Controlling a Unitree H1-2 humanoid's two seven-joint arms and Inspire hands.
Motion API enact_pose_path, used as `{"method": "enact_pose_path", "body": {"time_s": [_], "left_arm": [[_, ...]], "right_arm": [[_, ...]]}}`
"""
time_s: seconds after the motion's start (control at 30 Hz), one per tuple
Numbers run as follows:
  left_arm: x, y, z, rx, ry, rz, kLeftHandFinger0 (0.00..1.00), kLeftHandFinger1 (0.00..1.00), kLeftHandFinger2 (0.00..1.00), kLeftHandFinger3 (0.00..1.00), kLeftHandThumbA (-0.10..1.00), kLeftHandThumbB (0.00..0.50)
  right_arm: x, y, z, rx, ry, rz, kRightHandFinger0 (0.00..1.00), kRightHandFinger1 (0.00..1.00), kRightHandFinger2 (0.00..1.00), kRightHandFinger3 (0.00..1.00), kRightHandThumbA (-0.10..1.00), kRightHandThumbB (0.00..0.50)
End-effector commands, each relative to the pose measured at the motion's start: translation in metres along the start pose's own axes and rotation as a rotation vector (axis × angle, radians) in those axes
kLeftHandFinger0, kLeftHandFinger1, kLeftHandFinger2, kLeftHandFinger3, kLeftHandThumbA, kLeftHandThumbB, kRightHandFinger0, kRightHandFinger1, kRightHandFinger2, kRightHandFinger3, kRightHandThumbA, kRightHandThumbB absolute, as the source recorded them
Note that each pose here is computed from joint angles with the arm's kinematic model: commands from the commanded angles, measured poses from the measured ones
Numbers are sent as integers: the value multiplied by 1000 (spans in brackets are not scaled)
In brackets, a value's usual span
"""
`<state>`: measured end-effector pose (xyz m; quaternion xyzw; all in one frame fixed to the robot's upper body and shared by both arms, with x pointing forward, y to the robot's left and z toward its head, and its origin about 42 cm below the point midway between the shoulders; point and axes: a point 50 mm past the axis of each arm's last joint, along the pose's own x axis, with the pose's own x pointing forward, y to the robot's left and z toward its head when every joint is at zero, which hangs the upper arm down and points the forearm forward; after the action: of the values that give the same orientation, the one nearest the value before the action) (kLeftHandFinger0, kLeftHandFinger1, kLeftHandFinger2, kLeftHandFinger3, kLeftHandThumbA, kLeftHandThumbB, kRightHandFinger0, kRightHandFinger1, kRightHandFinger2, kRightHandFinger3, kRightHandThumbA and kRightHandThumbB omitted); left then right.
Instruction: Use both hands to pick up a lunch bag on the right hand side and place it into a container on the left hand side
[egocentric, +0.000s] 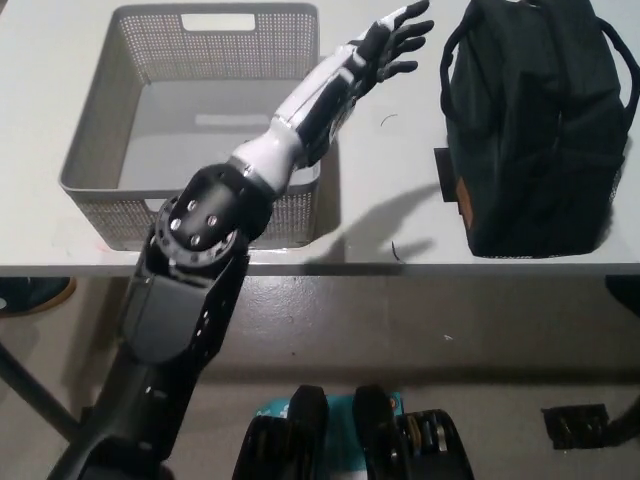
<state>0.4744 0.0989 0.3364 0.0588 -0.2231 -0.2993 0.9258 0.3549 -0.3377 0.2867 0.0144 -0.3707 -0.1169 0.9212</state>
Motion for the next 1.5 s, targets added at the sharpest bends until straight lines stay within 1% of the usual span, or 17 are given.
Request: {"method": "enact_pose_path", "body": {"time_s": [0.0,0.2,0.4,0.43,0.57,0.67,0.73,0.77,0.8,0.9,0.93,1.03,1.2,1.23,1.33,1.43,1.47], "left_arm": [[36,1,24,-62,-14,12,1000,1000,1000,1000,1000,444],[70,-3,38,-85,-6,10,1000,1000,1000,1000,1000,494],[88,-11,43,-89,6,-5,1000,1000,1000,1000,1000,455],[92,-13,43,-96,25,-1,1000,1000,1000,1000,1000,444],[103,-17,42,-94,37,-2,1000,1000,1000,1000,1000,428],[116,-19,35,-62,59,27,1000,1000,1000,1000,1000,439],[123,-19,29,-26,93,54,1000,1000,1000,1000,1000,489],[124,-19,27,-17,106,59,1000,1000,1000,1000,1000,494],[127,-18,24,-10,125,65,1000,1000,1000,1000,1000,500],[132,-12,22,-7,152,82,1000,1000,1000,1000,1000,496],[134,-8,22,-3,144,93,1000,1000,1000,1000,1000,471],[137,-1,25,-31,124,163,1000,1000,1000,1000,1000,446],[142,5,31,-216,40,432,1000,1000,1000,1000,1000,431],[142,3,31,-242,34,468,1000,1000,1000,1000,1000,403],[143,-4,27,-267,42,529,1000,1000,1000,1000,1000,389],[142,-14,19,-245,83,568,1000,1000,1000,1000,1000,327],[141,-18,15,-239,99,563,1000,1000,1000,1000,1000,330]], "right_arm": [[33,-6,-5,171,20,-11,1000,1000,1000,1000,1000,328],[67,1,-20,263,68,-27,1000,1000,1000,1000,1000,314],[91,4,-27,350,105,-41,1000,1000,1000,1000,1000,328],[100,7,-34,377,127,-52,1000,1000,1000,1000,1000,362],[113,12,-44,419,165,-62,1000,1000,1000,1000,1000,333],[123,16,-63,515,221,-63,1000,1000,1000,1000,1000,347],[127,18,-75,559,258,-62,1000,1000,1000,1000,1000,357],[127,19,-78,567,264,-62,1000,1000,1000,1000,1000,301],[128,20,-86,587,279,-67,1000,1000,1000,1000,1000,349],[127,27,-97,615,301,-65,1000,1000,1000,1000,1000,342],[126,29,-99,624,304,-63,1000,1000,1000,1000,1000,343],[126,30,-101,634,310,-65,1000,1000,1000,1000,1000,333],[121,33,-108,638,321,-53,1000,1000,1000,1000,1000,328],[120,34,-109,628,323,-47,1000,1000,1000,1000,1000,329],[117,38,-110,616,321,-31,1000,1000,1000,1000,1000,323],[114,41,-109,615,325,-29,1000,1000,1000,1000,1000,316],[114,42,-109,618,325,-27,1000,1000,1000,1000,1000,316]]}}
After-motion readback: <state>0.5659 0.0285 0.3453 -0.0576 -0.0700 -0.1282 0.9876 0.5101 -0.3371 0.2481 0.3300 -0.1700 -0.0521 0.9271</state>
